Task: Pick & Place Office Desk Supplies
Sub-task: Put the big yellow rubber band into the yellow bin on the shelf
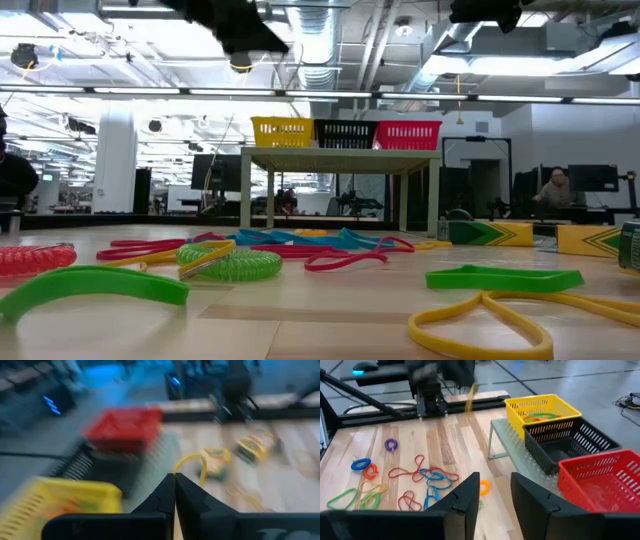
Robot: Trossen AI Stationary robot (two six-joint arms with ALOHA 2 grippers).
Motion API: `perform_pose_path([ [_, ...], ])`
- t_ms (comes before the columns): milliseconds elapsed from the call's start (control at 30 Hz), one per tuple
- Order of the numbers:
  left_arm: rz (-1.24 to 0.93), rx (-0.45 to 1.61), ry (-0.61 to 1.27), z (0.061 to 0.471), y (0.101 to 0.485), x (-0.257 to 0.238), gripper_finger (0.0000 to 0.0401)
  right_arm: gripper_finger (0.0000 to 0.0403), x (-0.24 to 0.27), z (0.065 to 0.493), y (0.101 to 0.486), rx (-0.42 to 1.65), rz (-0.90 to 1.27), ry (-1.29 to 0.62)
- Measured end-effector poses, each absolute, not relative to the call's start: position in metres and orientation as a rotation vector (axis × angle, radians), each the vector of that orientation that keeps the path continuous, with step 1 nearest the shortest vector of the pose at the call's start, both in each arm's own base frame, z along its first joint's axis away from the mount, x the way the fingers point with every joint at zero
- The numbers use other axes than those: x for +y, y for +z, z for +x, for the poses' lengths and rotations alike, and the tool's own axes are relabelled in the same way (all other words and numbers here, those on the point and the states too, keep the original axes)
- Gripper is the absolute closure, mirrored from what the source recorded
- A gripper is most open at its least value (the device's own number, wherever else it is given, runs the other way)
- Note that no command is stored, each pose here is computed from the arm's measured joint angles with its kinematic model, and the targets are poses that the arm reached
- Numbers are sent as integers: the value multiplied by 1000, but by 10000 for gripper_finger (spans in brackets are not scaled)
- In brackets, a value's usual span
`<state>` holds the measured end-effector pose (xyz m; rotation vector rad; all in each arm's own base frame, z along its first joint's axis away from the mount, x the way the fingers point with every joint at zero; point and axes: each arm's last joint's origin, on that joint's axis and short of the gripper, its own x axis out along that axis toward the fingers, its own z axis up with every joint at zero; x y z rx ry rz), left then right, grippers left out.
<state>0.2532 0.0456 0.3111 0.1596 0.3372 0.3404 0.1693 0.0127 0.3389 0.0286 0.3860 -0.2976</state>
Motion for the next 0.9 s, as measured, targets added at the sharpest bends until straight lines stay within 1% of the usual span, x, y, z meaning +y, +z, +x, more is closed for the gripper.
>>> perform_pose_path([
  [133,192,270,440,251,340,69,401,295,13,169,339,390,28,-297],
  [267,192,246,547,245,353,98,401,295,14,169,338,398,24,-292],
  [433,192,247,609,240,353,129,401,295,14,168,337,409,21,-292],
  [633,169,328,630,249,333,149,398,295,14,168,337,412,20,-291],
  [700,180,352,636,252,328,151,388,295,14,168,336,414,19,-292],
  [767,200,374,629,255,324,152,369,295,14,168,336,416,19,-292],
  [900,198,418,621,256,318,153,310,295,14,168,336,423,22,-293],
])
